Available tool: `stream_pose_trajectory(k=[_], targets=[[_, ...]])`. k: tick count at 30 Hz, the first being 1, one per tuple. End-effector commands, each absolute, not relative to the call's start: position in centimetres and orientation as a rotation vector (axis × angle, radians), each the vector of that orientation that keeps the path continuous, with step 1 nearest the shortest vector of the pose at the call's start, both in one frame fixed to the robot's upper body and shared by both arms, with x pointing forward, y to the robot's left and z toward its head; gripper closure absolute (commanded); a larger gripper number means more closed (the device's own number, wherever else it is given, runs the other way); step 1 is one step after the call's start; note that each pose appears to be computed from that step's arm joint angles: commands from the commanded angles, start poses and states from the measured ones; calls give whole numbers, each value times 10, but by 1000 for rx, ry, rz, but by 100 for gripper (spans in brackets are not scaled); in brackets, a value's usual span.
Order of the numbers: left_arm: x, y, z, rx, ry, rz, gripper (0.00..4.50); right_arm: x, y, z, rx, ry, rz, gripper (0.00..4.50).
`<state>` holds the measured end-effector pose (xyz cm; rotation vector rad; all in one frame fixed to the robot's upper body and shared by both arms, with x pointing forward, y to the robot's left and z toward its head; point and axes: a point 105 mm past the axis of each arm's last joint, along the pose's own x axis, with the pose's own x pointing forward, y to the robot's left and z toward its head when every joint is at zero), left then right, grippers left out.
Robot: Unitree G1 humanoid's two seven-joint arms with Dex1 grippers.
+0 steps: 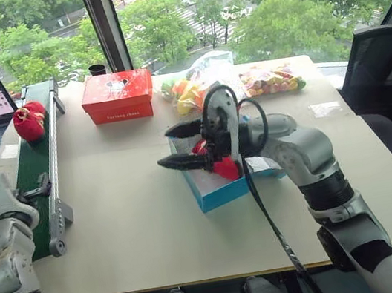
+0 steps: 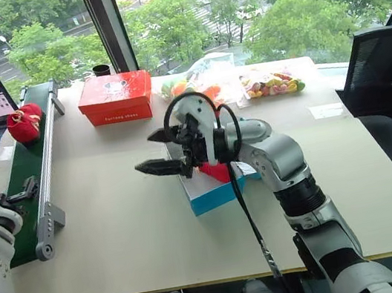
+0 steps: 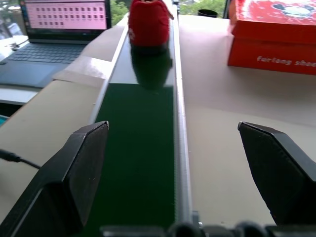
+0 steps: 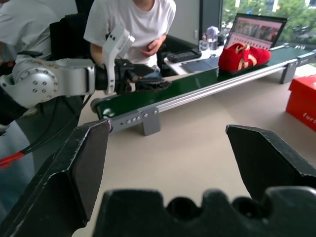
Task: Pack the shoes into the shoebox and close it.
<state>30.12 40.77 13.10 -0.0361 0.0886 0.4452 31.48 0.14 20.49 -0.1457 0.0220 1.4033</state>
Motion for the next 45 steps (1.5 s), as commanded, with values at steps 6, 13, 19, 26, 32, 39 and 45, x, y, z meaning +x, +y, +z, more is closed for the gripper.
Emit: stream_pose_trajectory(k=[6, 13, 19, 26, 32, 39, 45], targets=[[312, 416, 149, 17, -17, 377, 0, 308, 3, 198, -209, -5, 1395, 4], [325, 421, 141, 52, 17, 365, 0, 310, 3, 195, -227, -5, 1369, 4], [341, 412, 131, 36, 41, 309, 0, 311, 0, 195, -240, -2, 1353, 4], [346, 407, 118, 13, 79, 287, 53, 311, -2, 196, -250, -1, 1339, 0], [351, 402, 126, 0, 42, 281, 187, 314, -2, 196, -248, 2, 1325, 0], [374, 327, 196, -59, -207, 16, 189, 336, -9, 234, 193, 18, 1226, 0], [375, 209, 252, -71, -307, -305, 189, 365, -32, 257, 683, 116, 1088, 0]])
